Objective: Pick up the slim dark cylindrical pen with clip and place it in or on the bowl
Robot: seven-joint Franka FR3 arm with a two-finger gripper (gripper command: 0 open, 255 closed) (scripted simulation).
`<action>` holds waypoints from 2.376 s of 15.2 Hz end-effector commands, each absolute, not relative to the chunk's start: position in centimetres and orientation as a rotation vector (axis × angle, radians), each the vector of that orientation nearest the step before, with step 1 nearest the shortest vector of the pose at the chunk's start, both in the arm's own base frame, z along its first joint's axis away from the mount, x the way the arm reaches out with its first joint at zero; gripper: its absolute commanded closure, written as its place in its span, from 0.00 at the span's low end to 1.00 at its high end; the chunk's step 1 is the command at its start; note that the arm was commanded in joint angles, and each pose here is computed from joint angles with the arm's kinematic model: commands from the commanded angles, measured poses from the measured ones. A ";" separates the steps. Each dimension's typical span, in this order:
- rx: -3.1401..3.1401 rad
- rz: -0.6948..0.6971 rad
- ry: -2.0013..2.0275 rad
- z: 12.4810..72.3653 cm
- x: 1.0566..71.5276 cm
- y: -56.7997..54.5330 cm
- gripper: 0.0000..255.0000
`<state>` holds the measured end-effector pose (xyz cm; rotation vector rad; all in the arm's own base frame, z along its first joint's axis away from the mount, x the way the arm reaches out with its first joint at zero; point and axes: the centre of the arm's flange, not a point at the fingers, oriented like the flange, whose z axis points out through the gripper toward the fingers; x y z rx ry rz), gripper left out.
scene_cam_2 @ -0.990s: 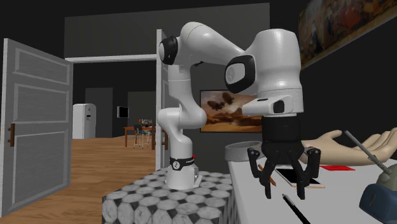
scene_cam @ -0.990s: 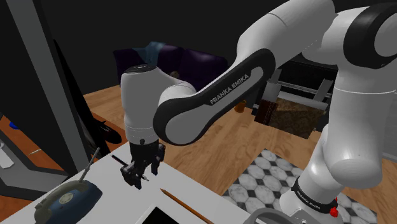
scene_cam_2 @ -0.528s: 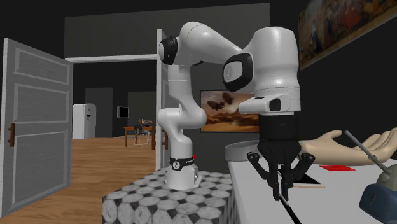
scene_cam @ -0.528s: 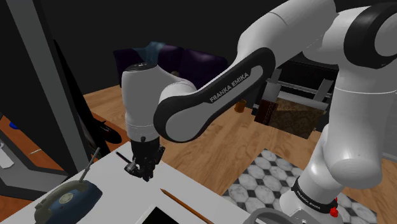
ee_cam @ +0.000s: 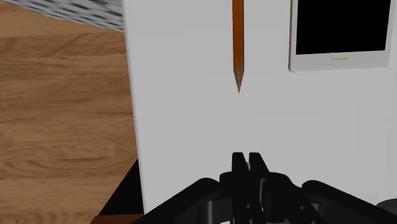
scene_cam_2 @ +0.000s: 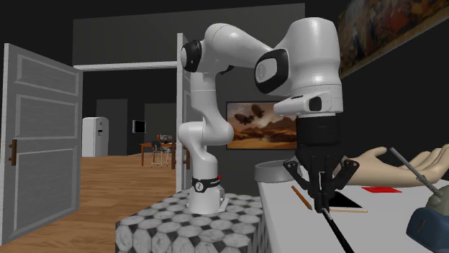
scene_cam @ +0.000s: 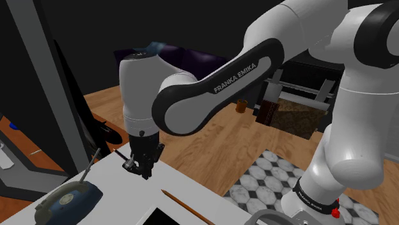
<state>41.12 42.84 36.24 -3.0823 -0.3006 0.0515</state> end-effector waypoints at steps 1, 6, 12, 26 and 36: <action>-3.082 0.052 -0.301 37.3 41.0 42.8 1.00; -3.082 0.052 -0.301 39.9 41.0 42.8 1.00; -3.082 0.052 -0.301 43.1 41.0 42.8 1.00; -3.082 0.052 -0.301 46.1 31.0 39.7 1.00; -3.082 0.052 -0.301 46.4 18.4 35.7 1.00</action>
